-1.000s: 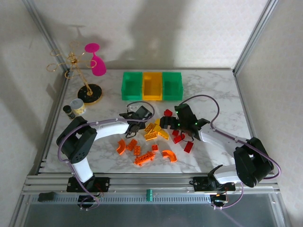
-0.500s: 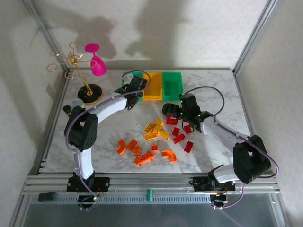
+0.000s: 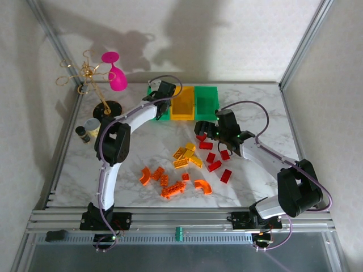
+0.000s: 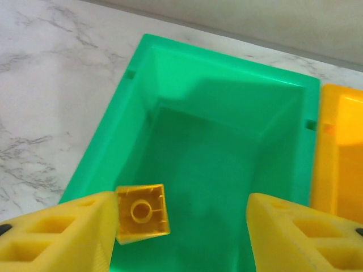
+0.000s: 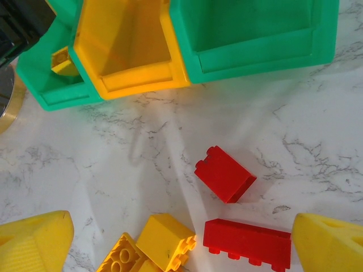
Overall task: Sort the legos into containers by color
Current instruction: Place the lego in the container, then pick up the lego from the center of the table.
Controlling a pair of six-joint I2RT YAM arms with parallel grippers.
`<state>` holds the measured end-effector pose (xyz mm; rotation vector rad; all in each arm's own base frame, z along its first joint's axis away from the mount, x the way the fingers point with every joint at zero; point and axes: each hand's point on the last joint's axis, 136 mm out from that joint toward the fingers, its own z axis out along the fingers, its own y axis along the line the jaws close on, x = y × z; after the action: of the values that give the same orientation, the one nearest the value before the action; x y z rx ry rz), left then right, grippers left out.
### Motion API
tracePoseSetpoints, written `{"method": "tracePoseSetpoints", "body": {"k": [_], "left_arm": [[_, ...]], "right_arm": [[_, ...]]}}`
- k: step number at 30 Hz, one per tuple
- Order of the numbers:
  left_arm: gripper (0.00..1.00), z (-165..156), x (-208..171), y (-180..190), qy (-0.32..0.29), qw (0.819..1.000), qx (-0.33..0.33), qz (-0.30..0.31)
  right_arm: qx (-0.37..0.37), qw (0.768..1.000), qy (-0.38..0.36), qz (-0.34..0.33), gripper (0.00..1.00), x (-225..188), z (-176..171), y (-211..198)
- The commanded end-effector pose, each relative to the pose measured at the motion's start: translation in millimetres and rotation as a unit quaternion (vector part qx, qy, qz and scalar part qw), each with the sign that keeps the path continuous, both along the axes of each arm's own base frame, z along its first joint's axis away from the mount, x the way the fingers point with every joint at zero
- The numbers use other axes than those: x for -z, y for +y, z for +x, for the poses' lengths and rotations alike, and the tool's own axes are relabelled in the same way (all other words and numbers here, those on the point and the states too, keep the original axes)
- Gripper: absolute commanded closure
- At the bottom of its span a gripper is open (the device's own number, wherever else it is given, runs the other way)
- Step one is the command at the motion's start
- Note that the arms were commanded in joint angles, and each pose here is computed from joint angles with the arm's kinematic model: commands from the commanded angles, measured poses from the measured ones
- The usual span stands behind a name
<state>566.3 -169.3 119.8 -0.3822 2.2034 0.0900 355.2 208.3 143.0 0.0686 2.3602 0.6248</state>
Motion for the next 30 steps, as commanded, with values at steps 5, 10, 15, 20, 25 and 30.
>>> {"method": "tracePoseSetpoints", "body": {"k": [5, 10, 15, 20, 25, 30], "left_arm": [[0.38, -64.3, -41.9, -39.3, 0.011, 0.991, 0.106, -0.087], [0.36, -127.9, -27.8, -65.2, 0.063, 0.979, 0.171, -0.091], [0.35, -187.3, 12.0, -85.4, 0.137, 0.964, 0.221, -0.051], [0.37, -222.8, 43.4, -78.8, 0.178, 0.959, 0.220, 0.010], [0.38, -250.3, 59.5, -82.6, 0.204, 0.946, 0.252, -0.002], [0.37, -259.6, 70.6, -85.3, 0.222, 0.937, 0.268, 0.014]], "right_arm": [[-0.014, 1.000, -0.001, 0.004, 0.01, -10.5, -15.0, -7.4], [-0.016, 0.999, 0.028, 0.011, 0.01, 1.5, -37.9, -19.6], [-0.009, 0.999, 0.048, 0.010, 0.01, 10.6, -57.1, -33.1], [-0.005, 0.998, 0.057, 0.016, 0.01, 16.6, -68.7, -38.6], [-0.005, 0.998, 0.063, 0.015, 0.01, 20.6, -72.6, -39.7], [-0.007, 0.997, 0.068, 0.019, 0.01, 24.1, -72.0, -37.6]]}}
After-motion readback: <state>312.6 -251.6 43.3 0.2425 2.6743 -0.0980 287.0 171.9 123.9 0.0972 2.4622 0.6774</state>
